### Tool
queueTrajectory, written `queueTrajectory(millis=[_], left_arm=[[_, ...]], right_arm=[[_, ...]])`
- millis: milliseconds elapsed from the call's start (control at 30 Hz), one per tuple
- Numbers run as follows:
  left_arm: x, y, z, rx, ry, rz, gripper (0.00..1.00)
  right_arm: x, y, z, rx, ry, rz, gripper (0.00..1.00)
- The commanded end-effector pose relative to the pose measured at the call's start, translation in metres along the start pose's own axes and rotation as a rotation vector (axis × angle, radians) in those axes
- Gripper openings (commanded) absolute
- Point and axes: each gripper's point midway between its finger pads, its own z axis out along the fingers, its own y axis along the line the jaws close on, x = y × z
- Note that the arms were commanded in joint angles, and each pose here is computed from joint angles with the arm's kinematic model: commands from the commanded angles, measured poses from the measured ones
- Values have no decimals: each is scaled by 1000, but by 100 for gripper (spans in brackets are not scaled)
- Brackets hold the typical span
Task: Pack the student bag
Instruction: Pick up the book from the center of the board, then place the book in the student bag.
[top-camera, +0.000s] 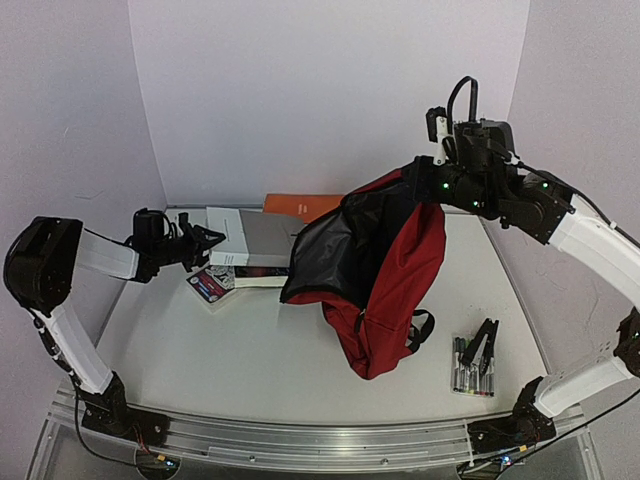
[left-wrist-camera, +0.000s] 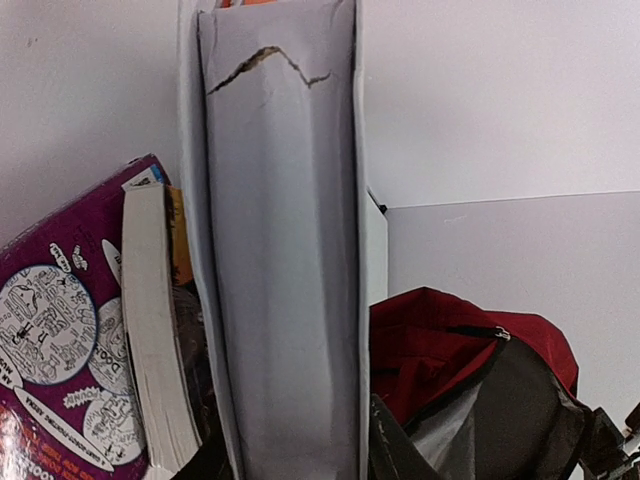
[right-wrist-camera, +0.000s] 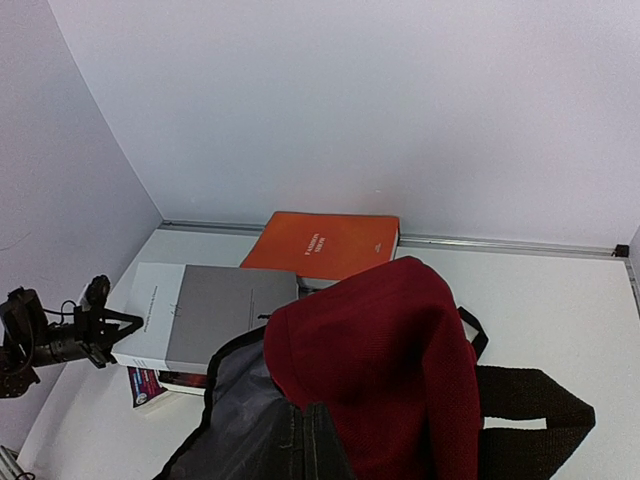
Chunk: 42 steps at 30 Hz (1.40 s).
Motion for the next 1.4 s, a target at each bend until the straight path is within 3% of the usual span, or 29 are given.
queueTrajectory(millis=[0,300,567,833,1133,1367], left_arm=[[-8,-70,-32,72,-42,172,31],[39,-149,-90,79,24,247,28],[67,-217,-137,158,-8,333,28],[98,-245,-130,234,91,331,27],[142,-243,-101,163,207,299,28],[161,-247,-84,100,181,340,28]], right_arm=[[-15,-1,-4,0,-53,10,0],[-18,-1,-6,0,-60,16,0],[-20,3,-6,-22,-59,22,0],[-23,4,-7,-22,-64,26,0],[-30,8,-5,-28,-74,43,0],[-29,10,-1,-28,-68,49,0]])
